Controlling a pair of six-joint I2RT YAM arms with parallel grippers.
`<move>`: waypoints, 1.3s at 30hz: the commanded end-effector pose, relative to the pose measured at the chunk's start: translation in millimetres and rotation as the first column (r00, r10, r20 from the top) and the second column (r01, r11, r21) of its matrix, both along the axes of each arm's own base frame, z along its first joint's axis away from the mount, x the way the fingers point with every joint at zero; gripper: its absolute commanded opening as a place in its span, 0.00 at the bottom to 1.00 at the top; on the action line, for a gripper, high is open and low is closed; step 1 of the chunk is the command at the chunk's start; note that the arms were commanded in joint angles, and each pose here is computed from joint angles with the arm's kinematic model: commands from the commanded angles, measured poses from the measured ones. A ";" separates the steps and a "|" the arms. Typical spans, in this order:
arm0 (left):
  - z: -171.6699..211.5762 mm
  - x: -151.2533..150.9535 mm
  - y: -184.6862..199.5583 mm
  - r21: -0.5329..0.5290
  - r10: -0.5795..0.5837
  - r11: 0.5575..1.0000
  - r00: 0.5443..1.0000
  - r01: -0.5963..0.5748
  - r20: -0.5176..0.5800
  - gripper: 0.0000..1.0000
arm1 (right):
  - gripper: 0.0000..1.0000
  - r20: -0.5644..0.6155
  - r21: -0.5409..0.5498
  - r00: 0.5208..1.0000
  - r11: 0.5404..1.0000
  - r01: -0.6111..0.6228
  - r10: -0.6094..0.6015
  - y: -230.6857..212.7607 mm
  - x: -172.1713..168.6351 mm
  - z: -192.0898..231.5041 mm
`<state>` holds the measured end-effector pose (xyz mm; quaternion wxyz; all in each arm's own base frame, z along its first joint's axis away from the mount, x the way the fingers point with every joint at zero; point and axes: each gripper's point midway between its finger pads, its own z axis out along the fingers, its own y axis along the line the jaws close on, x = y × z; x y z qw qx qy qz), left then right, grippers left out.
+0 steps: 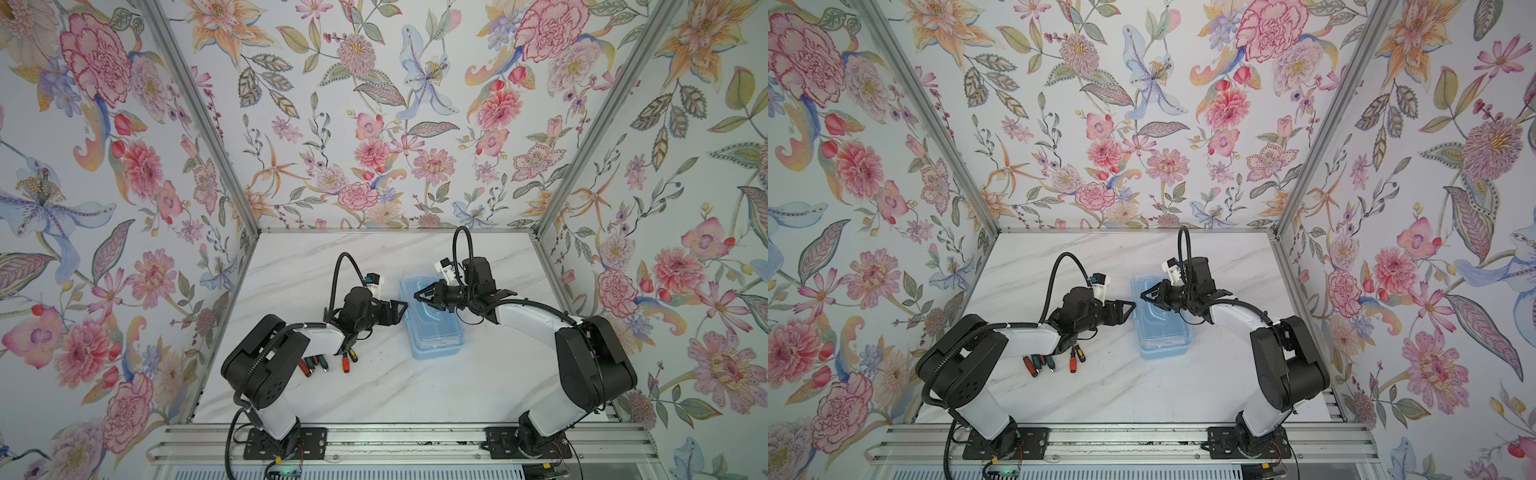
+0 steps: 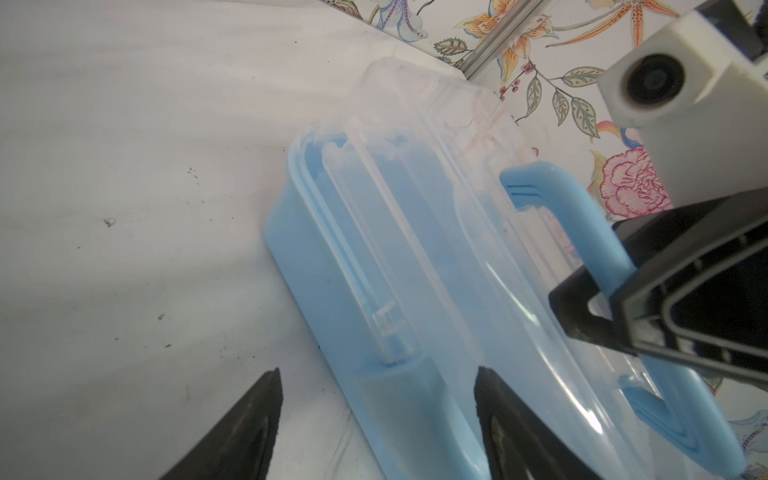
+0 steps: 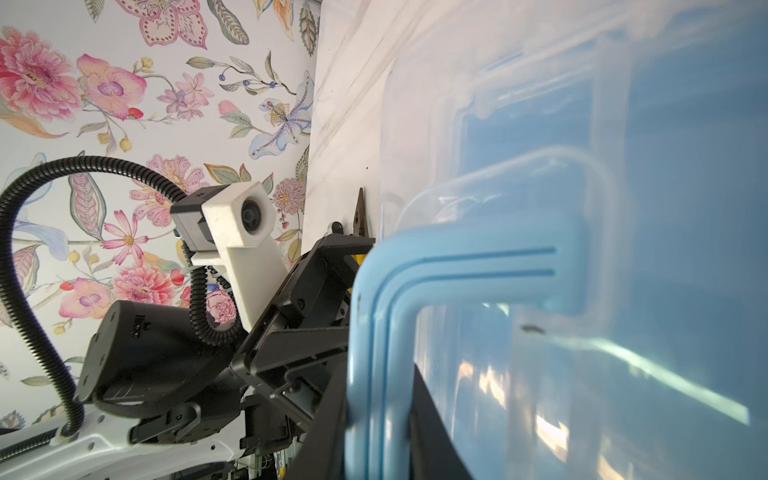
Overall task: Pack the tool kit
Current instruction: 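Close the left gripper on the box's near end while the right grips the handle end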
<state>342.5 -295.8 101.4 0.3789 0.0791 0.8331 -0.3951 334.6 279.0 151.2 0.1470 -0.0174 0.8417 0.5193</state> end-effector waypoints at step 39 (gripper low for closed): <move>40.6 -37.9 -13.4 -0.649 -0.166 0.753 0.986 0.107 -0.031 0.83 | 0.00 -0.080 0.093 0.997 0.995 0.027 -0.020 -31.7 -11.0 -37.5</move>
